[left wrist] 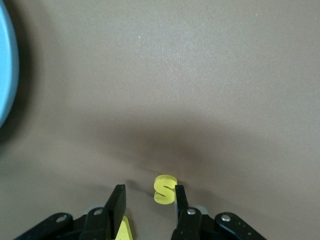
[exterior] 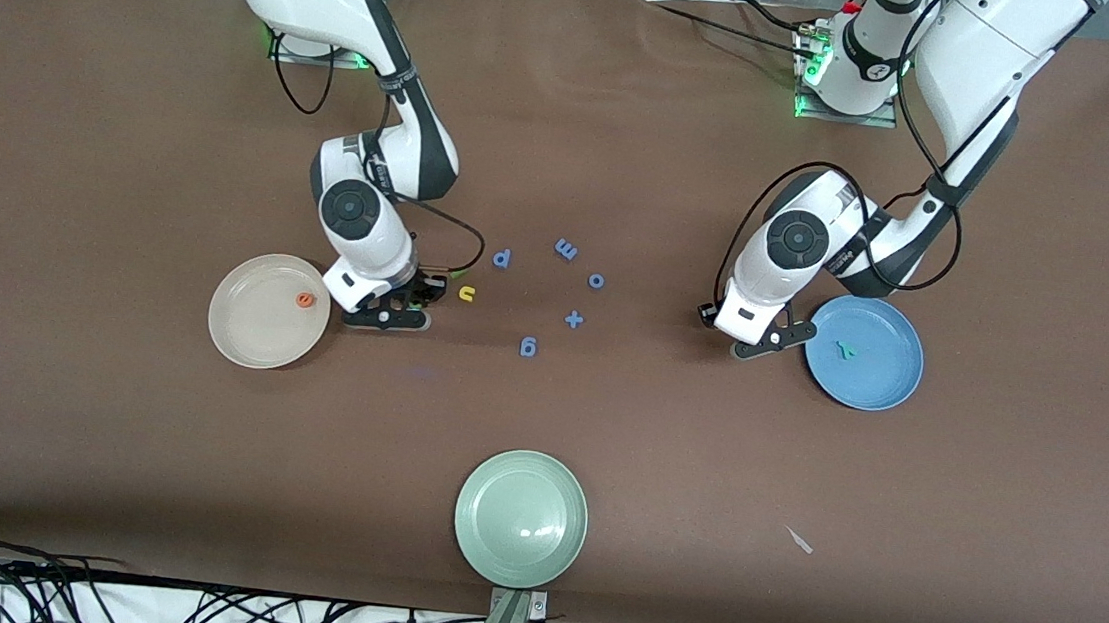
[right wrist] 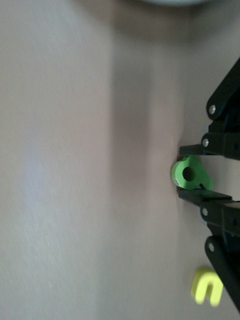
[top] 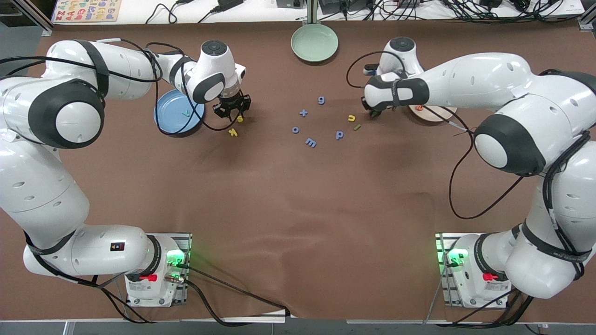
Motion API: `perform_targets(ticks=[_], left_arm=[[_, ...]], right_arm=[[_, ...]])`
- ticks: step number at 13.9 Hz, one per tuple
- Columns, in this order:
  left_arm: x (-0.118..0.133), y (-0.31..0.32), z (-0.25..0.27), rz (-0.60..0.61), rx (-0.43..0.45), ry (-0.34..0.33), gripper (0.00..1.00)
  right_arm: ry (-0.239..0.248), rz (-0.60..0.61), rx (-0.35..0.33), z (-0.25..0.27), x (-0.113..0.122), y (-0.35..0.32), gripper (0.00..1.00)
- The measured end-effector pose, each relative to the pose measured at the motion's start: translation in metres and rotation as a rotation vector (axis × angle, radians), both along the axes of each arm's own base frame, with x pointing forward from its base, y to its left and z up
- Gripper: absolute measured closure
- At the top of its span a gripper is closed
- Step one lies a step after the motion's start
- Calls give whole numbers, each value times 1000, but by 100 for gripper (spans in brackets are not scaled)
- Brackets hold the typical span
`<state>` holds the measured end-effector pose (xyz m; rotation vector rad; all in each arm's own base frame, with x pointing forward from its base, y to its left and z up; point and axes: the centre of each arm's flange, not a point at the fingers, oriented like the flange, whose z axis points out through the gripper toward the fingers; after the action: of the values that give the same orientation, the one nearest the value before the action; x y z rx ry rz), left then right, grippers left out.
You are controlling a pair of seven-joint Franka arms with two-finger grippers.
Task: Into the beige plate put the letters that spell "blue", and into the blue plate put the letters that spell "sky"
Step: 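Place the green a on the white plate while the left gripper carries the s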
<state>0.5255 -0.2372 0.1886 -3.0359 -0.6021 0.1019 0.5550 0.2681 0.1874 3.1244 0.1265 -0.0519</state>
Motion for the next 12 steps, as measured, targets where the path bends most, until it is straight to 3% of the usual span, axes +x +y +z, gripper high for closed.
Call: perform_targets(ticks=[6, 9, 11, 12], left_arm=[[-2, -4, -8, -9, -13, 7, 52], [-3, -5, -8, -12, -14, 6, 52], [-3, -5, -8, -12, -14, 6, 52], [-3, -5, -8, -12, -14, 6, 52]], right_arm=[[46, 161, -50, 53, 41, -104, 69], [61, 206, -67, 55, 48, -152, 69], [70, 200, -69, 51, 49, -169, 65], [73, 199, -70, 50, 49, -173, 58]])
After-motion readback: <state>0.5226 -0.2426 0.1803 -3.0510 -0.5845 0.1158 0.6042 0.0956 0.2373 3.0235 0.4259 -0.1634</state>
